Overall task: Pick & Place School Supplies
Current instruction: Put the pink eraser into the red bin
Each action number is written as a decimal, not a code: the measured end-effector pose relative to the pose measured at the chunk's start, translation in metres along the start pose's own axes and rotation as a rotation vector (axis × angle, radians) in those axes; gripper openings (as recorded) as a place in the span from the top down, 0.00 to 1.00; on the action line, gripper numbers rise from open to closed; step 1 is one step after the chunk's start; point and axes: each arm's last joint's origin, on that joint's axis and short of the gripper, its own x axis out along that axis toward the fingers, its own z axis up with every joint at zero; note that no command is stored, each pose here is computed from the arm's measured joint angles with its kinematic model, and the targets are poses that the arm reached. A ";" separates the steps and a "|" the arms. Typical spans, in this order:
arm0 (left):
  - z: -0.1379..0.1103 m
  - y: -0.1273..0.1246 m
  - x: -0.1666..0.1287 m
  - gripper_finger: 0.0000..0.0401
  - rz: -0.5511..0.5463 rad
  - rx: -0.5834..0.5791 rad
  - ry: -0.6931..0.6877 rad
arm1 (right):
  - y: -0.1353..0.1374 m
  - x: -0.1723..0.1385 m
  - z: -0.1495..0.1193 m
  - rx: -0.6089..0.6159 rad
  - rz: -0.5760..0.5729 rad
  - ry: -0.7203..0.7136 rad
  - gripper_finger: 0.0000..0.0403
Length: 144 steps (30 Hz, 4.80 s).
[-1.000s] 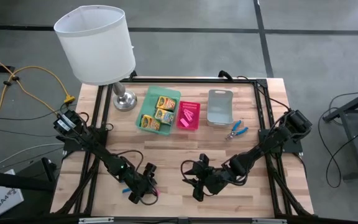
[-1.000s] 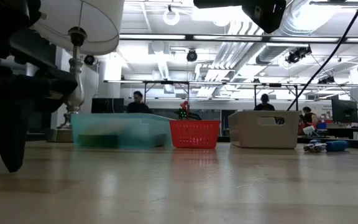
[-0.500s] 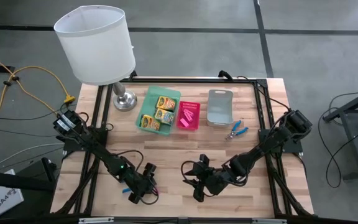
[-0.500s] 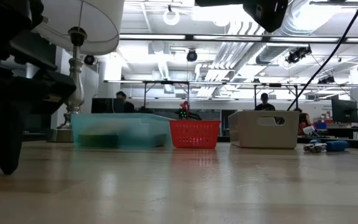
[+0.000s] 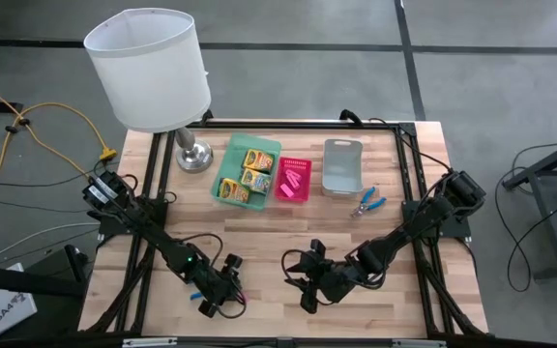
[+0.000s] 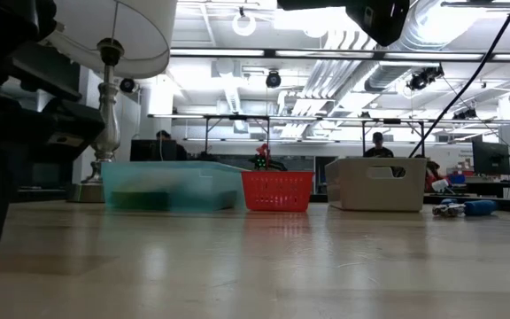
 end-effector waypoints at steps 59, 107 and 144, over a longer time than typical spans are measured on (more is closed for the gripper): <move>0.020 0.006 -0.028 0.80 0.232 0.144 -0.163 | 0.003 -0.002 -0.004 0.069 0.003 0.014 0.69; 0.031 0.242 -0.107 0.80 0.438 -0.036 -0.271 | 0.009 -0.008 -0.016 0.206 -0.014 0.035 0.69; 0.027 0.320 -0.065 0.80 0.382 -0.109 -0.159 | 0.014 -0.012 -0.020 0.167 -0.005 0.040 0.69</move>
